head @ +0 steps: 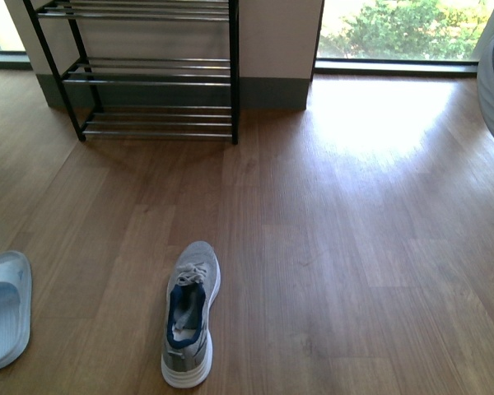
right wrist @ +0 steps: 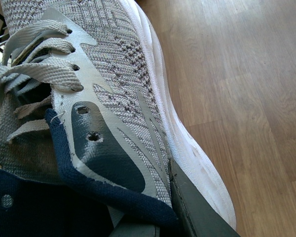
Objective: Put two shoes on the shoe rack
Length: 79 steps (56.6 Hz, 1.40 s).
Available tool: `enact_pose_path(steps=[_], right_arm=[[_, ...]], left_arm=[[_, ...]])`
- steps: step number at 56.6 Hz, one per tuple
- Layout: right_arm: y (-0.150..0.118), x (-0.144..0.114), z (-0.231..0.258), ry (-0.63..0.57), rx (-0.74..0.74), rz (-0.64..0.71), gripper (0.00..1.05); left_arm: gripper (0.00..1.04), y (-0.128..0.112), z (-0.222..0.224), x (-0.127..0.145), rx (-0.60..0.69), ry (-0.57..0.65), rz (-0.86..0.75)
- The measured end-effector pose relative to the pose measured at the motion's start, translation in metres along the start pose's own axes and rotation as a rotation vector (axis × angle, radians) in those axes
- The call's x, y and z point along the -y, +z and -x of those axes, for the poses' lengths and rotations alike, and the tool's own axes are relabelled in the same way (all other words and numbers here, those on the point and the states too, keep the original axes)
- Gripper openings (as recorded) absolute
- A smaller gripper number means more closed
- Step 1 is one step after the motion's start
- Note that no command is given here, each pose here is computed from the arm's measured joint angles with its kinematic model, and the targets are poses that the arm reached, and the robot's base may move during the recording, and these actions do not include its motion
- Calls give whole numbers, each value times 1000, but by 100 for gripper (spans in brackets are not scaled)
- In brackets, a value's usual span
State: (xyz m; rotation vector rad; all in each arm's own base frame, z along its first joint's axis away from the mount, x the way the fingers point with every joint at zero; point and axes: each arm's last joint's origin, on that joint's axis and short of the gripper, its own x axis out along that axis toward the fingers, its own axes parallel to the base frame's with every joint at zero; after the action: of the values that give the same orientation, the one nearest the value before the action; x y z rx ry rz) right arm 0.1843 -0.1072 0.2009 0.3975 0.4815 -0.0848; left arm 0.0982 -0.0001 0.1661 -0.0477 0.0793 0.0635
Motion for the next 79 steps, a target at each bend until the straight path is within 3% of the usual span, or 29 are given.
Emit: enact_pose_path(steps=[3, 7, 17, 24, 44, 63, 79], right_arm=[[0, 0, 0, 0, 0, 0, 1], [0, 0, 0, 0, 0, 0, 1], [0, 0, 0, 3, 0, 1, 1], [0, 0, 0, 1, 0, 0, 1], [0, 0, 0, 2, 0, 0, 1], [0, 0, 0, 1, 0, 0, 1], [0, 0, 0, 1, 0, 0, 1]], left_arm=[[95, 1, -3, 3, -148, 79, 52], [95, 6, -15, 9, -231, 113, 78], [95, 17, -67, 36, -326, -14, 83], [95, 10, -106, 57, -397, -56, 55], [95, -96, -204, 123, -784, -106, -82], [95, -174, -257, 139, -965, -37, -186], [95, -215, -277, 141, -1032, 1, -235]])
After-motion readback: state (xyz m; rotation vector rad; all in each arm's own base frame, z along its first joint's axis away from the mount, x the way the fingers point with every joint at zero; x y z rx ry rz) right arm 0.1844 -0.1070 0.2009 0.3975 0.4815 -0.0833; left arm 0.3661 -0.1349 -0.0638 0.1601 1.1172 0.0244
